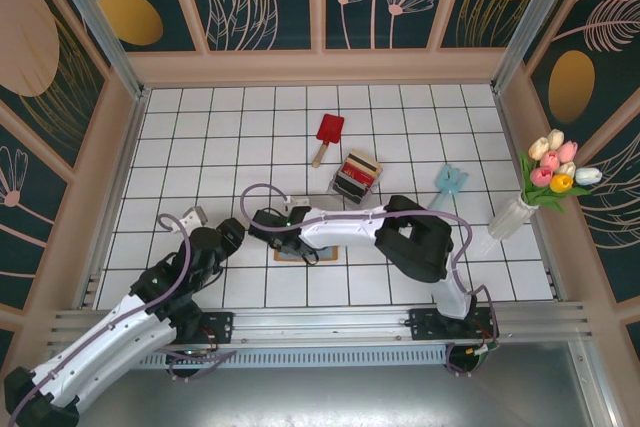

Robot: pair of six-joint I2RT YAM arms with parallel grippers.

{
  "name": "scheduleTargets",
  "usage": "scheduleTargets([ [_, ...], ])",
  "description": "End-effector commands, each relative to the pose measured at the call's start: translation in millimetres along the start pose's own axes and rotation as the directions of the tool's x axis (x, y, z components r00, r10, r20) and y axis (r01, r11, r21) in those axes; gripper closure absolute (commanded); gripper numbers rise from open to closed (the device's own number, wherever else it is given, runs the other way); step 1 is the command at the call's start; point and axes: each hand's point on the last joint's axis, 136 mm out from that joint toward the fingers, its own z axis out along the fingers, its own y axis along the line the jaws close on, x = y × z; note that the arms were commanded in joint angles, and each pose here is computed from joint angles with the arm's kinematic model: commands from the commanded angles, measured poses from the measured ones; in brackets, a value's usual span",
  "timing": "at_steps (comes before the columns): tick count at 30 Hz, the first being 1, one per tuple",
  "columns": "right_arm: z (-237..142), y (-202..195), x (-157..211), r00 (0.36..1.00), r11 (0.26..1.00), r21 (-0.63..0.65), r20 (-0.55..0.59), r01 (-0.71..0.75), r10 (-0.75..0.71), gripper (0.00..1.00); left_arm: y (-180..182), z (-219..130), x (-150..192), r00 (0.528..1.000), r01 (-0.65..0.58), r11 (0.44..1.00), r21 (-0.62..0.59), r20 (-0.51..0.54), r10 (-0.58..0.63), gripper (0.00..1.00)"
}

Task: Put the credit cards into the card holder
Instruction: Open the card holder at the bottom-center of the table, then rotate the storage box at the center of the table.

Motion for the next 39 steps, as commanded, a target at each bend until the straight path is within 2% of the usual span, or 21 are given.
scheduleTargets([
  [1, -3.5, -16.3, 14.6, 0.992, 0.997, 0.033, -0.111, 0.071, -0.067, 0.23, -22.0, -1.4, -5.7, 0.998, -0.069, 0.996, 0.060, 0.007, 0.069, 0.50],
  [4, -49.6, 2.5, -37.9, 0.999, 0.991, -0.126, 0.004, 0.048, -0.048, 0.19, -59.0, 0.4, -3.8, 0.994, -0.102, 0.979, 0.175, -0.023, 0.108, 0.49],
  [7, -81.4, -2.6, -75.4, 0.997, 0.971, -0.238, 0.077, 0.024, -0.006, 0.18, -94.9, 4.6, 1.9, 0.987, -0.118, 0.956, 0.270, -0.070, 0.142, 0.49],
  [11, -96.9, -59.4, -121.8, 0.982, 0.961, -0.275, 0.167, -0.040, 0.089, 0.18, -134.6, 18.6, 15.0, 0.969, -0.141, 0.924, 0.356, -0.141, 0.203, 0.47],
  [15, -100.7, -130.7, -169.3, 0.950, 0.935, -0.335, 0.237, -0.116, 0.203, 0.19, -158.2, 46.9, 30.6, 0.944, -0.151, 0.927, 0.343, -0.228, 0.239, 0.47],
  [18, -89.2, -175.2, -193.6, 0.932, 0.887, -0.434, 0.229, -0.160, 0.280, 0.19, -185.4, 65.4, 45.8, 0.924, -0.101, 0.915, 0.391, -0.305, 0.232, 0.45],
  [21, -66.7, -209.1, -208.4, 0.919, 0.855, -0.469, 0.195, -0.220, 0.343, 0.18, -214.5, 83.2, 60.6, 0.896, -0.040, 0.898, 0.438, -0.382, 0.226, 0.43],
  [24, -42.6, -211.9, -218.1, 0.935, 0.843, -0.499, 0.157, -0.202, 0.318, 0.18, -227.8, 106.9, 71.1, 0.877, -0.016, 0.908, 0.419, -0.431, 0.214, 0.42],
  [28, -11.4, -211.9, -224.2, 0.951, 0.851, -0.481, 0.105, -0.209, 0.292, 0.18, -223.8, 136.0, 81.0, 0.873, 0.009, 0.936, 0.351, -0.459, 0.163, 0.40],
  [33, 14.2, -190.7, -212.9, 0.963, 0.787, -0.573, -0.010, -0.227, 0.270, 0.20, -215.5, 162.9, 101.0, 0.855, 0.110, 0.941, 0.321, -0.512, 0.074, 0.37],
  [39, 5.9, -180.5, -186.7, 0.962, 0.732, -0.635, -0.072, -0.248, 0.264, 0.23, -211.7, 179.5, 108.1, 0.852, 0.138, 0.946, 0.293, -0.522, 0.038, 0.35],
])
